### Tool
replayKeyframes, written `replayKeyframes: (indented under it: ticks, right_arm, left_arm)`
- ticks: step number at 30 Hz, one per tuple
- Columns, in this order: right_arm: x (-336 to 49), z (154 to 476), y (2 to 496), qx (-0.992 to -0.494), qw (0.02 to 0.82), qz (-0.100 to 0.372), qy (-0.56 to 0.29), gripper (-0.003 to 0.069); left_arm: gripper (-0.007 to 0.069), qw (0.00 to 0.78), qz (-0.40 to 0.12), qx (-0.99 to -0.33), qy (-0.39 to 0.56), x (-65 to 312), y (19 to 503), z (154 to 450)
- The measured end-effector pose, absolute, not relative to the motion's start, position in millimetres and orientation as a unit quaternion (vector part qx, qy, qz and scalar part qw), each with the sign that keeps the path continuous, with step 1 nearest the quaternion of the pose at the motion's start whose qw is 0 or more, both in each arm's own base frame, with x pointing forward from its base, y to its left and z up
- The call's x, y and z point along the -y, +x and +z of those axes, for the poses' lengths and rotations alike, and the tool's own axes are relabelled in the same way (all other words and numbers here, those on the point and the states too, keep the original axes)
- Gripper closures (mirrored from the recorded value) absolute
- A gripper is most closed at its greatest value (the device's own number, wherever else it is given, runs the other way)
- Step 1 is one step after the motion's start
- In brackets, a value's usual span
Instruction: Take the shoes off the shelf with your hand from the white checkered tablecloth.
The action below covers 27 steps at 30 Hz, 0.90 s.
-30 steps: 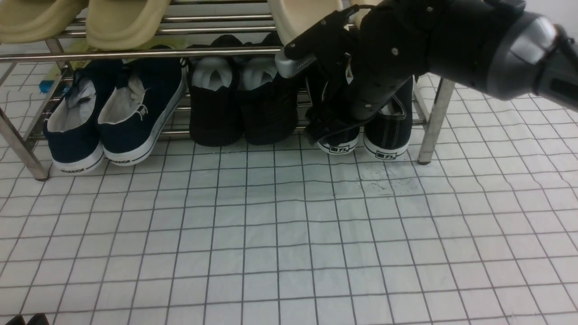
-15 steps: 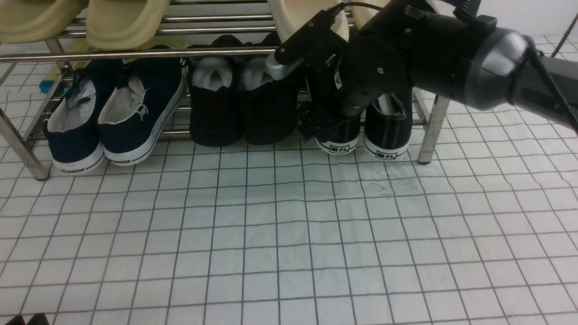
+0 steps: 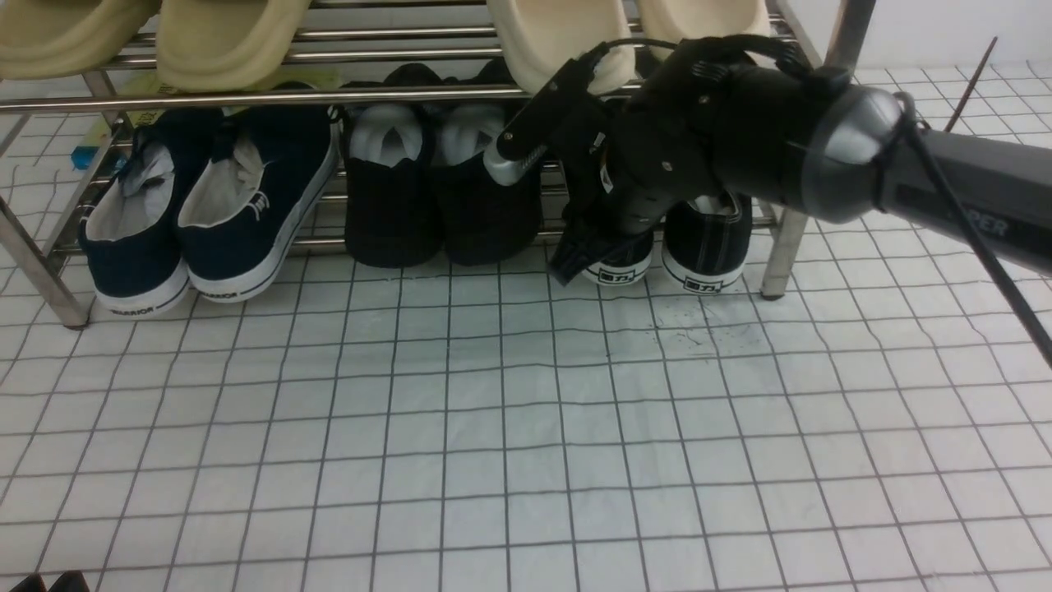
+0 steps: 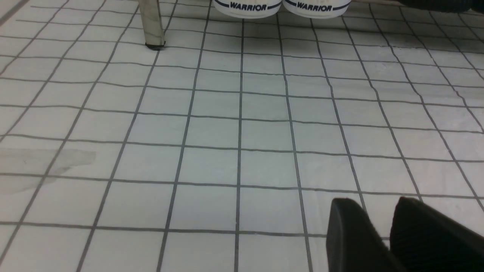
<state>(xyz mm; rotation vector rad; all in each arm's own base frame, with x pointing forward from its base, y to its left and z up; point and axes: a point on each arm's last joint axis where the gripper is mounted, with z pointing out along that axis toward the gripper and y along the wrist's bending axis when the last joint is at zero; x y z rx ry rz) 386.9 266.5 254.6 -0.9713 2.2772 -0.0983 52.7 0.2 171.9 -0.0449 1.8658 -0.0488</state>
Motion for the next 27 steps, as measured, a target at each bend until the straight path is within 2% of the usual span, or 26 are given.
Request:
replayKeyframes:
  ticks: [2,5,9,12,17,20,24,27]
  right_arm:
    - [-265,262,377,-0.879,0.306,-0.033,-0.366,0.062]
    - [-265,282,354,-0.892,0.269,-0.024,-0.363,0.0618]
    - [-267,319,317,-0.896,0.251,0.01,-0.366,0.0618]
    - [-266,335,298,-0.897,0.237,0.016,-0.374,0.0618]
    - [-266,339,281,-0.901,0.201,0.011,-0.385,0.0618]
    - [-267,342,275,-0.903,0.195,0.028,-0.382,0.0618]
    - [-265,346,257,-0.909,0.167,0.086,-0.371,0.0619]
    - [-259,342,247,-0.912,0.149,0.1,-0.369,0.062]
  left_arm:
    - [0.0428,0.595,-0.021,-0.803,-0.019,0,53,172]
    - [0.0428,0.595,-0.021,-0.803,-0.019,0,53,172]
    - [0.0428,0.595,-0.021,-0.803,-0.019,0,53,172]
    - [0.0428,0.595,-0.02,-0.803,-0.019,0,53,172]
    - [0.0428,0.595,-0.02,-0.803,-0.019,0,53,172]
    - [0.0428,0.595,-0.02,-0.803,-0.019,0,53,172]
    - [0.0427,0.595,-0.02,-0.803,-0.019,0,53,172]
    - [0.0425,0.595,-0.02,-0.803,-0.019,0,53,172]
